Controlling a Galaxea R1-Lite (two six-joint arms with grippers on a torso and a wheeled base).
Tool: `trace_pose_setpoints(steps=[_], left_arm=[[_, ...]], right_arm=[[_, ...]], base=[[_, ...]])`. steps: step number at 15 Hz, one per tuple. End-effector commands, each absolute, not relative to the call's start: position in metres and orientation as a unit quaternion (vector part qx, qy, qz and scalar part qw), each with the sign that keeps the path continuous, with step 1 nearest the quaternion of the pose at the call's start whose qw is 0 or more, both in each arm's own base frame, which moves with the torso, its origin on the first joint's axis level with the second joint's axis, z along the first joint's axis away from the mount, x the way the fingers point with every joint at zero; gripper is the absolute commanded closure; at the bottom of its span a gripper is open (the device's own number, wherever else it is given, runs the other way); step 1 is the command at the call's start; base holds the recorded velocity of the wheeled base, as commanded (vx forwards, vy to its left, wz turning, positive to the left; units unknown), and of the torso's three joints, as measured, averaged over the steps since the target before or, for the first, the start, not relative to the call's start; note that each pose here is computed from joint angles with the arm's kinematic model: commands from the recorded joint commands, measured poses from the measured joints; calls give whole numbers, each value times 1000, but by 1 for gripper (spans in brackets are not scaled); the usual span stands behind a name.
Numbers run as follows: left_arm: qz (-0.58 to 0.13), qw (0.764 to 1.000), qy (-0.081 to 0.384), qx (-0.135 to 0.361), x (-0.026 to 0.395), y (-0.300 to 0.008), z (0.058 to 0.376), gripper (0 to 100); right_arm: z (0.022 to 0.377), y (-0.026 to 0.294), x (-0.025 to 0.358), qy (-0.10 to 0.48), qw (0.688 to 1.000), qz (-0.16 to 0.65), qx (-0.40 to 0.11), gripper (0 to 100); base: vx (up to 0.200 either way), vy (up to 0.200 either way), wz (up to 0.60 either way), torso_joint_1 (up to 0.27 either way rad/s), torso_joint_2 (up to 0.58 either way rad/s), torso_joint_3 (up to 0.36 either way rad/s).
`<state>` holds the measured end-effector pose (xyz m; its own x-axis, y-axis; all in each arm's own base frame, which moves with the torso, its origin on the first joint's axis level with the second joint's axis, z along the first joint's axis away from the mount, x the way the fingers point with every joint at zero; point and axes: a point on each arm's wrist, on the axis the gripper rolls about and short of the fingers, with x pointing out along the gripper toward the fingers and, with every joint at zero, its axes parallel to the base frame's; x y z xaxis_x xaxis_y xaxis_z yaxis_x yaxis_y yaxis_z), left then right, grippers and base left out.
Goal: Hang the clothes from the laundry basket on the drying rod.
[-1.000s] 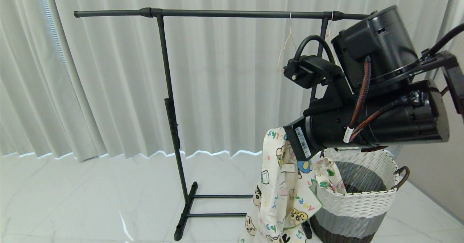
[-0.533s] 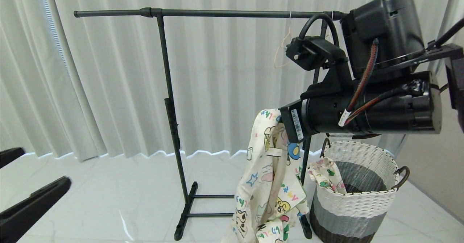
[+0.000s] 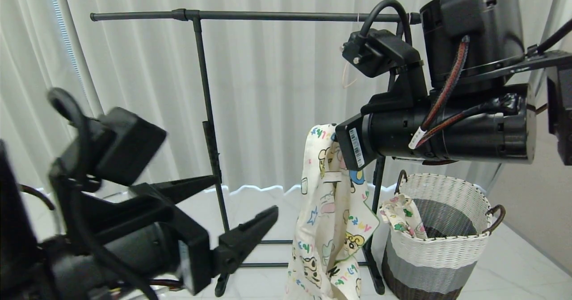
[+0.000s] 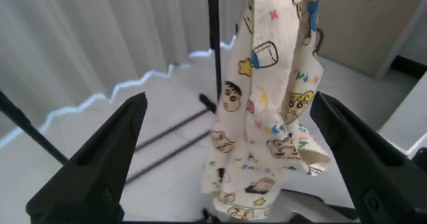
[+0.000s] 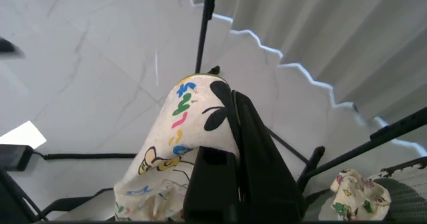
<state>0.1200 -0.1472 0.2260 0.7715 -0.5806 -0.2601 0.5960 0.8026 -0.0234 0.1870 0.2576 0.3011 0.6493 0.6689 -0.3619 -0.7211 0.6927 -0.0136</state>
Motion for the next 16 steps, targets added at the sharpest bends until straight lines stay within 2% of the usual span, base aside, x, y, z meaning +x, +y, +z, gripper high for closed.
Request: trace_pose_setpoints(steps=[1, 7, 9, 11, 16], left_arm=[[-308, 931, 186, 59, 129, -192, 192, 0], [-295, 927, 218, 79, 138, -200, 173, 0], [-272, 931, 236, 60, 145, -199, 166, 0], [-242, 937, 250, 37, 150, -195, 160, 0], [-202, 943, 259, 54, 145, -179, 148, 0]], right_arm=[[304, 260, 181, 161, 902, 394, -77, 100], [309, 263, 172, 147, 899, 407, -72, 100], [310, 264, 167, 143, 895, 416, -76, 100], [312, 264, 163, 137, 893, 422, -82, 100], [312, 264, 163, 126, 890, 425, -103, 100]], base=[[0, 0, 0, 0, 0, 0], [0, 0, 0, 0, 0, 0], [0, 0, 0, 0, 0, 0], [0, 0, 0, 0, 0, 0], [0, 0, 0, 0, 0, 0]])
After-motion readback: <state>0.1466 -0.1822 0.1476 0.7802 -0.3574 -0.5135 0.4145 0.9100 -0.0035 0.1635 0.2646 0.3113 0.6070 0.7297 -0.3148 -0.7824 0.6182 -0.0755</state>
